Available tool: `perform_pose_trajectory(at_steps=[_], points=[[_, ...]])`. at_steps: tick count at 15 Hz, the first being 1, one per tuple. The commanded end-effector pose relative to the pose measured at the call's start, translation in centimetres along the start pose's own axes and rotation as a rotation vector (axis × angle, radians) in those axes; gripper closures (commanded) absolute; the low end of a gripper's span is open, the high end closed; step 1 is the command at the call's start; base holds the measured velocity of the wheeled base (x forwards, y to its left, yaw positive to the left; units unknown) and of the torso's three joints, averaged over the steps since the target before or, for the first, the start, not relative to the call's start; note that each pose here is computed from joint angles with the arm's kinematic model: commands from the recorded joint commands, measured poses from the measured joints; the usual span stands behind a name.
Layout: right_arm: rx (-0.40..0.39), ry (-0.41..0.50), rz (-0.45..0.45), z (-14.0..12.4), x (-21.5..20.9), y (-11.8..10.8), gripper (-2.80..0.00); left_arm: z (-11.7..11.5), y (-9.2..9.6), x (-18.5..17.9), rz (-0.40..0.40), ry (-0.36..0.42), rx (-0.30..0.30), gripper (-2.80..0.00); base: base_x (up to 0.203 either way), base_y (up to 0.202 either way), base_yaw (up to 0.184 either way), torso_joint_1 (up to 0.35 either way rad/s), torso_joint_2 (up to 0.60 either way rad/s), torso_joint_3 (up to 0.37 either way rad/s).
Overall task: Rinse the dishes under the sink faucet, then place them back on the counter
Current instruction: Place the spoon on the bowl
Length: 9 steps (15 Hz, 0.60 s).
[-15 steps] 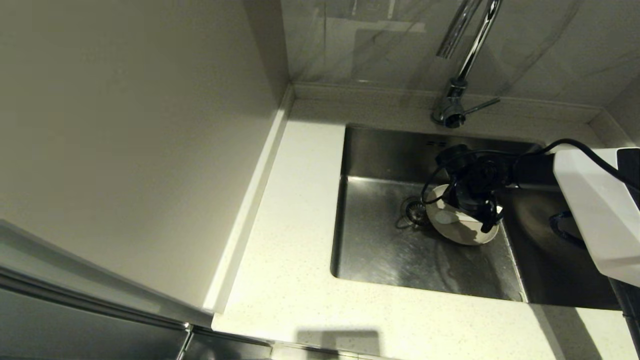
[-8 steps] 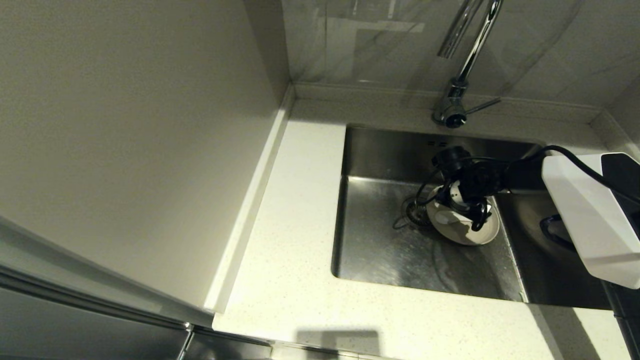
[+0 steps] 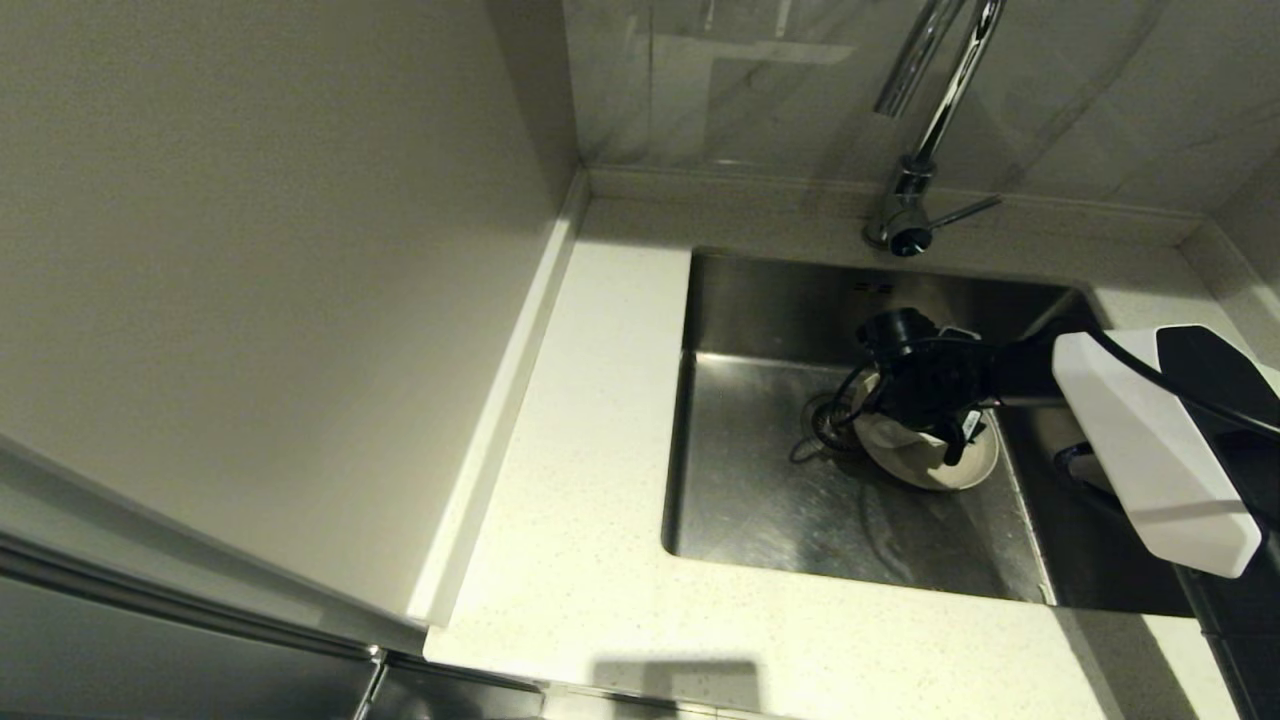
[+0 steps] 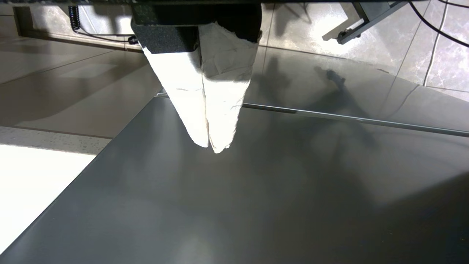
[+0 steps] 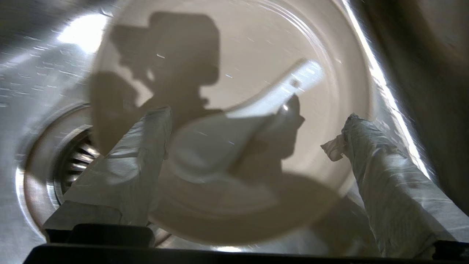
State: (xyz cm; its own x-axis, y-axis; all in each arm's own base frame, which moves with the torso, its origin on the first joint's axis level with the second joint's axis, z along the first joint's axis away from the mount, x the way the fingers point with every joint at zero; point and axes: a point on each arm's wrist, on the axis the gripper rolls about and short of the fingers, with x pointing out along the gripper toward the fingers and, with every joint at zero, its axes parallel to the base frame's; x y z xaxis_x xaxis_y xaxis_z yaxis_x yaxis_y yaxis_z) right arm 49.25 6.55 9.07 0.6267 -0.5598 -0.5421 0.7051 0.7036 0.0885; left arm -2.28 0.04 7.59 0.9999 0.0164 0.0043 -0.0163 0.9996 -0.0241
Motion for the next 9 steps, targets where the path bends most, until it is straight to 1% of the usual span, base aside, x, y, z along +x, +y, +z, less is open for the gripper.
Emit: perform_pose_trajectory(at_steps=[1,3,6,9], points=[[-0.012,-0.017,0.007,-0.5,0.5,0.4,-2.80,0.0,0.0,0.0,0.000,-0.003,-0.001,0.00,0.000,0.000,0.000,0.000,0.00,0.000],[-0.035,-0.044,0.016,-0.6,0.9,0.7,-2.80,0.0,0.0,0.0,0.000,-0.003,-0.001,0.00,0.000,0.000,0.000,0.000,0.00,0.000],[-0.081,-0.040,0.014,-1.3,1.4,0.8,-2.80,0.0,0.0,0.0,0.000,-0.003,-0.001,0.00,0.000,0.000,0.000,0.000,0.00,0.000],[-0.105,-0.036,0.009,-1.7,1.6,0.9,-2.80,0.0,0.0,0.0,0.000,-0.003,-0.001,0.00,0.000,0.000,0.000,0.000,0.00,0.000]])
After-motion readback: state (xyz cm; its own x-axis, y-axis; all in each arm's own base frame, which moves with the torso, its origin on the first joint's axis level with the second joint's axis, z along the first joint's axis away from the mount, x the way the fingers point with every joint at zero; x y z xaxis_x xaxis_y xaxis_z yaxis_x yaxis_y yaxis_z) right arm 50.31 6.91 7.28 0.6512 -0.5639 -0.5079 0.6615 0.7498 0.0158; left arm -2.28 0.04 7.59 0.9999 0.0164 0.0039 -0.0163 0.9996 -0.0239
